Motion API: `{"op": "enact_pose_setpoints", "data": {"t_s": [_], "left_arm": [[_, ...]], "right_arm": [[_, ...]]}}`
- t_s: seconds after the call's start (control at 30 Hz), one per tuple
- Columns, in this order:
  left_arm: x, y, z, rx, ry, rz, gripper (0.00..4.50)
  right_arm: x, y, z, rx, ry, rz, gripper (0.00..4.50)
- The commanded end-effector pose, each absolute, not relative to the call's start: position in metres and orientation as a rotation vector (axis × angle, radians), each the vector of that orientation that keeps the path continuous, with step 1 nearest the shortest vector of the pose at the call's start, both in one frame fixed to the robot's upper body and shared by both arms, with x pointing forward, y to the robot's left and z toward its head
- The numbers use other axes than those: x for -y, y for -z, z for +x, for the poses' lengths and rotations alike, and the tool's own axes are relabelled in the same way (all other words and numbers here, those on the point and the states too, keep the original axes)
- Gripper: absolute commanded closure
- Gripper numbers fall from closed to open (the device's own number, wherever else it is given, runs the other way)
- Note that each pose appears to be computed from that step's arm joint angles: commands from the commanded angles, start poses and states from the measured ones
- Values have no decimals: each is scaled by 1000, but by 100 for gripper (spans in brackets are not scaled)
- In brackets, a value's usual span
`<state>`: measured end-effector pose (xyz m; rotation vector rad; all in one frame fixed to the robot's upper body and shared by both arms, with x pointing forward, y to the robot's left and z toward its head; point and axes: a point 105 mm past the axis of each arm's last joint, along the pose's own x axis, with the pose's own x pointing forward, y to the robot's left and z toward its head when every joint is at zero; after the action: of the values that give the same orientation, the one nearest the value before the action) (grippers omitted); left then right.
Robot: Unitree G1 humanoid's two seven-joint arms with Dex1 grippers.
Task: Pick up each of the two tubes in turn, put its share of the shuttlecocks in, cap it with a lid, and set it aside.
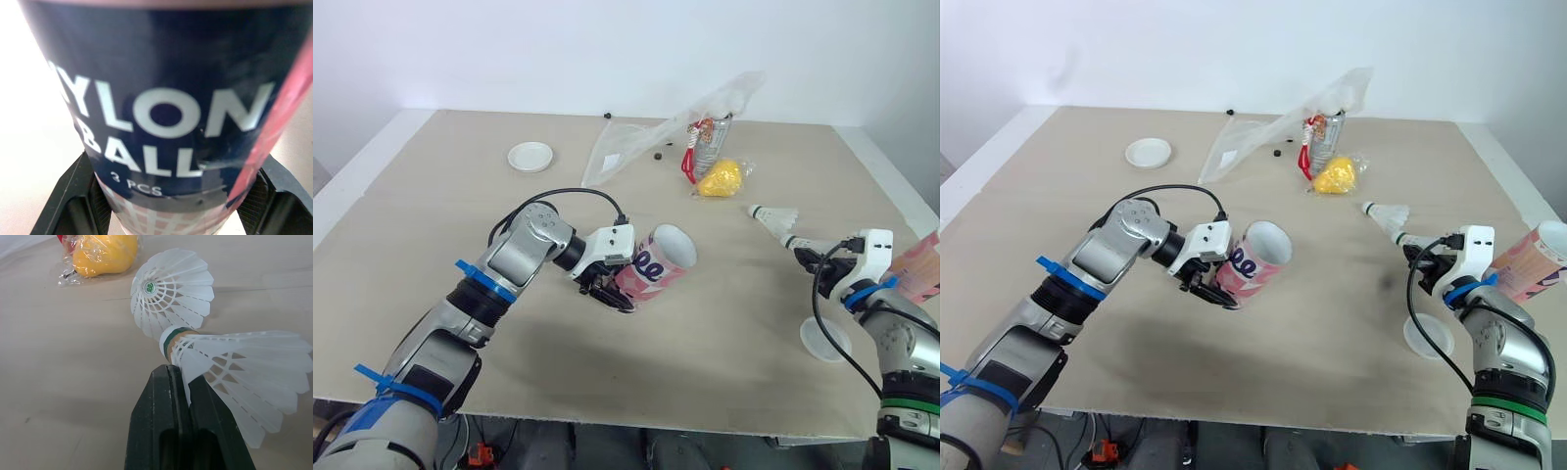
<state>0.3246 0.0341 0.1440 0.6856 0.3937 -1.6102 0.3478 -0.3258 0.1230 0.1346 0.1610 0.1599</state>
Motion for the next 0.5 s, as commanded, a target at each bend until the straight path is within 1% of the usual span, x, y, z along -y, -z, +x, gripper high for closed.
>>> {"op": "enact_pose_setpoints", "data": {"t_s": [0.03, 0.2, 0.27, 0.33, 0.43, 0.5], "left_arm": [[-32, -149, 326, -365, 1610, 693, 168], [-31, -147, 326, -367, 1620, 681, 168], [-31, -145, 327, -372, 1624, 676, 168], [-30, -144, 327, -375, 1625, 674, 168], [-29, -145, 328, -374, 1629, 671, 168], [-27, -147, 329, -369, 1632, 668, 168]], "right_arm": [[324, -162, 335, -51, -207, 29, 446], [298, -201, 312, 45, -324, -182, 446], [270, -232, 298, 132, -438, -332, 446], [243, -255, 286, 198, -554, -477, 446], [204, -277, 269, 260, -760, -697, 446], [172, -287, 257, 304, -932, -896, 446]]}}
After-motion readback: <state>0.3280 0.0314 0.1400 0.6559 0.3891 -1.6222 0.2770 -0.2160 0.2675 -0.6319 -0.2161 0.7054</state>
